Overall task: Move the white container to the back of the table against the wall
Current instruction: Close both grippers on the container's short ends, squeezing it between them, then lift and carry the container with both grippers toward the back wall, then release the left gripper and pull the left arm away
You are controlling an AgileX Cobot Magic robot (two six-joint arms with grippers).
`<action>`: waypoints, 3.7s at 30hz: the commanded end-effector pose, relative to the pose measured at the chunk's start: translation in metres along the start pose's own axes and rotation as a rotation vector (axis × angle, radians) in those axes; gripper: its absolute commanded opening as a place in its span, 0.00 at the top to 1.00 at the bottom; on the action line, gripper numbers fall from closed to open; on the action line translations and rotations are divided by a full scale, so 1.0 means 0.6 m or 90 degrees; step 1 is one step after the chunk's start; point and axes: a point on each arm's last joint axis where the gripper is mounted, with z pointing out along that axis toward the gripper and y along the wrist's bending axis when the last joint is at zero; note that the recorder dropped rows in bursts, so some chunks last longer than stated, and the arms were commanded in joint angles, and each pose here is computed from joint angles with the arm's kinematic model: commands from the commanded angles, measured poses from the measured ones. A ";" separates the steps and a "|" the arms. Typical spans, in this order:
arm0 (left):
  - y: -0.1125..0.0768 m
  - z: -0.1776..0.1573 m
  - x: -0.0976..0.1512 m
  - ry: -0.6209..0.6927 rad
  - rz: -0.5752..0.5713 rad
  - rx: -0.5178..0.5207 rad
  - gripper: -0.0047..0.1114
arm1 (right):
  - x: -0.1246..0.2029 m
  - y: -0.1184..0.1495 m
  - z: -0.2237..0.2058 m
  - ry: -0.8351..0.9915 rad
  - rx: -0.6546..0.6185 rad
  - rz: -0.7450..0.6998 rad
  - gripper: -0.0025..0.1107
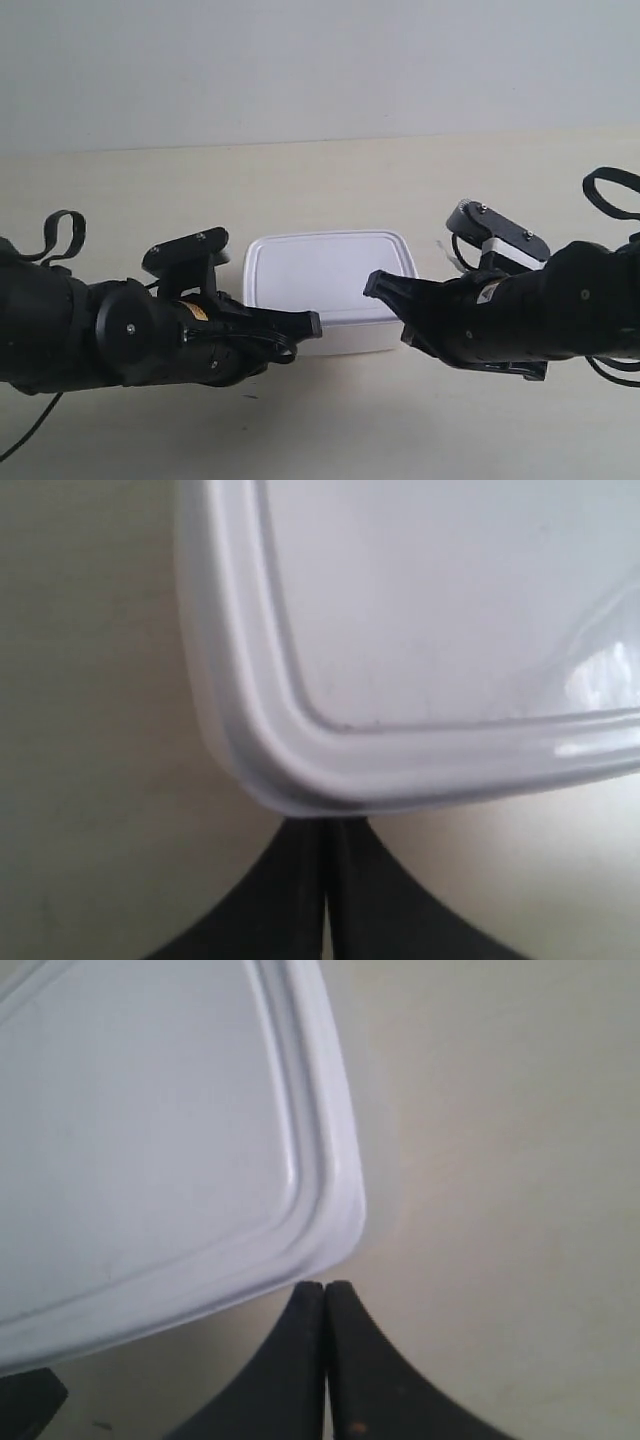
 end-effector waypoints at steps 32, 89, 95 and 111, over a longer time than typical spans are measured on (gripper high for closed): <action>-0.002 0.099 -0.133 -0.123 0.035 -0.015 0.96 | -0.133 0.041 0.122 -0.022 0.012 -0.032 0.98; -0.021 0.215 -0.272 -0.200 0.189 -0.002 0.96 | -0.319 0.097 0.277 -0.061 -0.056 -0.055 0.98; -0.014 0.143 -0.257 -0.194 0.155 -0.009 0.96 | -0.314 0.089 0.291 -0.062 -0.049 -0.057 0.98; 0.052 -0.125 -0.110 -0.177 0.011 0.000 0.96 | -0.354 0.116 0.309 -0.072 -0.115 -0.094 0.98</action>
